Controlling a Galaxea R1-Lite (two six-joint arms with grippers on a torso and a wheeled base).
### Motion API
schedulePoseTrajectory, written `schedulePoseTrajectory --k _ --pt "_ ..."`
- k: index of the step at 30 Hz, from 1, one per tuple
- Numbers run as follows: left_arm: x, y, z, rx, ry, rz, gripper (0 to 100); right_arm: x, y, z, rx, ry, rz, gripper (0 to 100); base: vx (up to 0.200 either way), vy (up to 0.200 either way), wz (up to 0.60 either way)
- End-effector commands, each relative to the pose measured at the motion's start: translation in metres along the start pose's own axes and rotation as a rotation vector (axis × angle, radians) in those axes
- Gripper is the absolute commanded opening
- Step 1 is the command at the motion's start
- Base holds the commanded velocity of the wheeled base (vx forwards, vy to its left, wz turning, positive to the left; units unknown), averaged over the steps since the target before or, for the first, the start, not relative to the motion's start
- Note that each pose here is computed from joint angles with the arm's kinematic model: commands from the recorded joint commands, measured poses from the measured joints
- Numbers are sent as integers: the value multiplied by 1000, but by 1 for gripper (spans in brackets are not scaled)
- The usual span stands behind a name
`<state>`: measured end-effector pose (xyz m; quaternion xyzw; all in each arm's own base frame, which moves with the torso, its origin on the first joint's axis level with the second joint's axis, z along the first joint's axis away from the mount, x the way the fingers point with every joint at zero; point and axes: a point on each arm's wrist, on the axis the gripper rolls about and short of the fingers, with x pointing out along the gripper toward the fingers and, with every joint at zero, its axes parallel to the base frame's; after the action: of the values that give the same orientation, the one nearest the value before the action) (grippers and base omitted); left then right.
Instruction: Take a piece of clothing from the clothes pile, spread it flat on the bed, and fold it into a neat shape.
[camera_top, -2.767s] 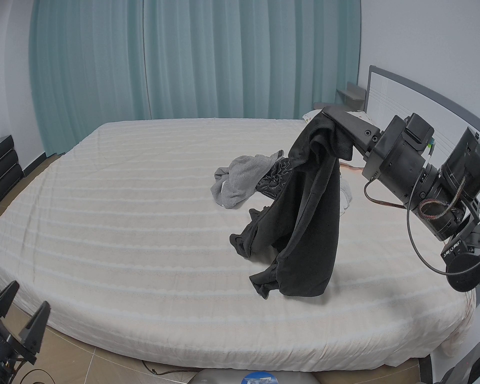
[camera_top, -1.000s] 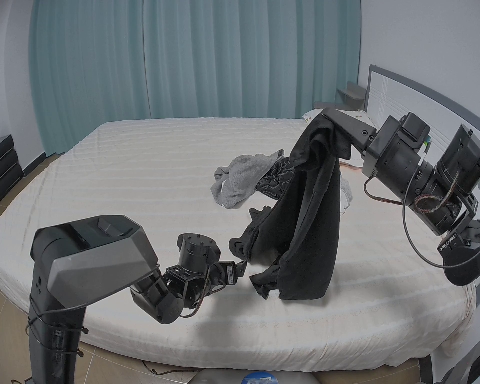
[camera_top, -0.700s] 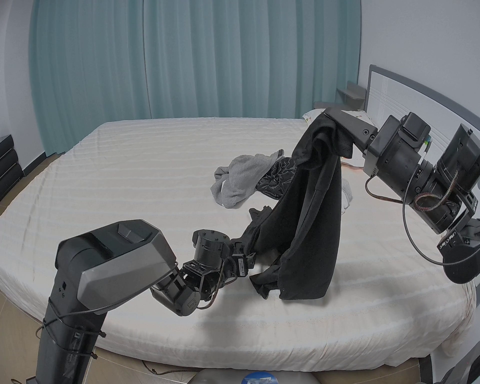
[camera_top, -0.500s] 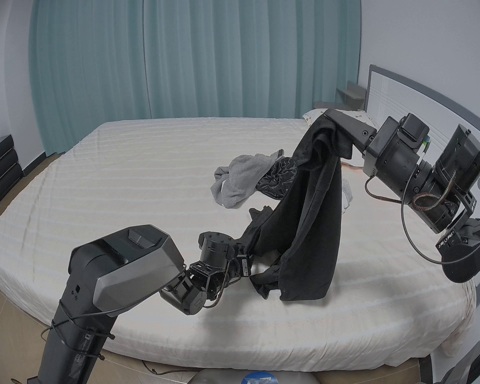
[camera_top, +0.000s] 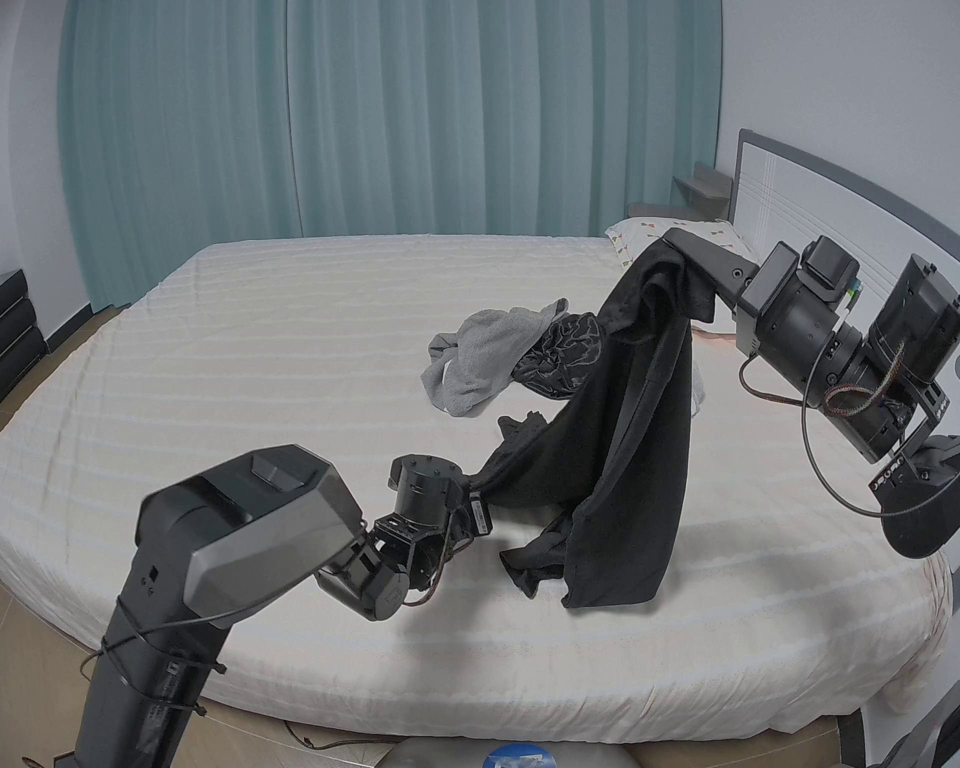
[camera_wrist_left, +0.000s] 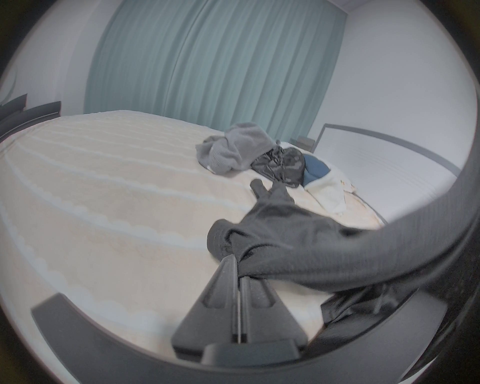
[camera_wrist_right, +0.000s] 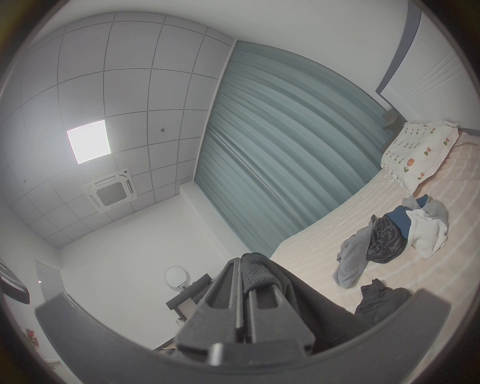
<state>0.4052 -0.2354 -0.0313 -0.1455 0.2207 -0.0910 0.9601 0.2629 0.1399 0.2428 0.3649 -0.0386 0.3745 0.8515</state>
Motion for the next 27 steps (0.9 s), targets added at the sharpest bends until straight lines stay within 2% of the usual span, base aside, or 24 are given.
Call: schedulePoseTrajectory --k 1,5,6,7,9,12,15,19,22,24,27 --pt "-44 7 67 -80 -103 19 0 2 -29 -4 -6 9 -86 0 0 0 0" --pt "-86 14 112 -101 -129 47 0 5 -58 -1 -29 0 -158 0 0 0 0" --pt "-87 14 113 -102 -129 49 0 4 -59 -1 -29 -1 -161 0 0 0 0" --pt "-105 16 135 -124 -156 54 0 7 -70 2 -38 -10 -187 0 0 0 0" --pt "-124 14 156 -153 -186 48 0 12 -80 6 -47 -30 -202 0 0 0 0" --pt "-146 14 179 -170 -228 44 0 19 -82 19 -68 -76 -191 0 0 0 0" --pt "-168 13 206 -193 -292 37 0 29 -70 46 -102 -150 -146 0 0 0 0" --pt "-188 15 224 -212 -358 22 0 39 -50 77 -138 -232 -90 0 0 0 0" --pt "-196 15 232 -233 -388 12 0 44 -42 84 -145 -261 -70 0 0 0 0" --pt "-198 15 233 -278 -389 1 0 44 -44 77 -132 -254 -94 0 0 0 0" --pt "-194 16 224 -380 -357 -7 0 33 -66 41 -82 -155 -198 0 0 0 0"
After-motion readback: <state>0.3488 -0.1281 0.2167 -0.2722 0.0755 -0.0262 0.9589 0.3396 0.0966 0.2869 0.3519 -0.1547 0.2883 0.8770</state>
